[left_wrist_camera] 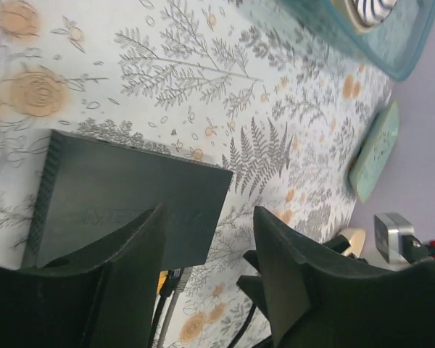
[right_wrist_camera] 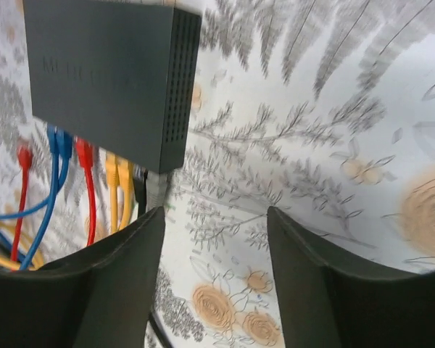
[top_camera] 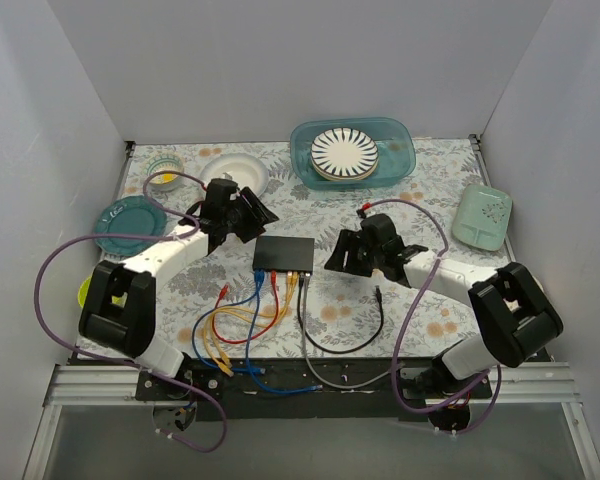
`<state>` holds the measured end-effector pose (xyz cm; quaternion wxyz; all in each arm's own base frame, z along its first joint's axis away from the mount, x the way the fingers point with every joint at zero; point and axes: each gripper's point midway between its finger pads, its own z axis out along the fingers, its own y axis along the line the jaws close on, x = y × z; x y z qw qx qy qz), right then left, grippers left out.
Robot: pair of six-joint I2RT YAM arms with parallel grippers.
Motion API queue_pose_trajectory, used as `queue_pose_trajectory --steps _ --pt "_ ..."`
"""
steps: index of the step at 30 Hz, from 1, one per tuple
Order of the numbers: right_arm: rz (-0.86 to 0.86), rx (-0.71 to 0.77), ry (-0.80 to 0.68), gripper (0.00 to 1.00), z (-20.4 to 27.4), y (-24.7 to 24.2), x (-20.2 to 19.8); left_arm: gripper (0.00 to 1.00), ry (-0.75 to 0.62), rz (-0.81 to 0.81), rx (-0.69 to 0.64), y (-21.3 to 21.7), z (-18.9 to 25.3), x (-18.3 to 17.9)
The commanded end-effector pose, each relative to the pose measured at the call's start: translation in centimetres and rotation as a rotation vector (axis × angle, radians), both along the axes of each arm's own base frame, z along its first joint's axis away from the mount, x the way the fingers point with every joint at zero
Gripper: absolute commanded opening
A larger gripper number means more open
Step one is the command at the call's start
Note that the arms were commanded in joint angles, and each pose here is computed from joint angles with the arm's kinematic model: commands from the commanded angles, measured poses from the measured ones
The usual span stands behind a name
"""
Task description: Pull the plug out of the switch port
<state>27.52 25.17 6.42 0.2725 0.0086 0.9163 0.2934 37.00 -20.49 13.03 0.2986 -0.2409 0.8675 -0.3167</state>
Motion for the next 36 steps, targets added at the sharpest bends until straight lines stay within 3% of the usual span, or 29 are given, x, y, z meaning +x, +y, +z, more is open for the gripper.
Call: queue_pose_trajectory --steps 1,5,12,22,36 --pt "0.114 0.225 0.027 0.63 1.7 4.0 -2.0 0.47 0.016 -0.202 -0.12 -3.8 -1.0 0.1" --pt "0.108 0.315 0.037 0.56 1.4 4.7 -3.1 0.41 0.088 -0.205 -0.082 -3.4 -4.1 -0.5" --pt "0.134 0.325 0.097 0.52 -0.1 7.4 -2.5 0.33 0.197 -0.208 -0.036 -2.7 -8.0 -2.1" --pt "0.085 0.272 0.151 0.5 -3.1 8.8 1.0 0.3 0.234 -0.223 -0.036 -2.5 -8.4 -3.1" --pt "0.021 0.273 0.142 0.49 -3.8 6.4 4.3 0.31 0.238 -0.229 -0.06 -2.8 -7.8 -3.6"
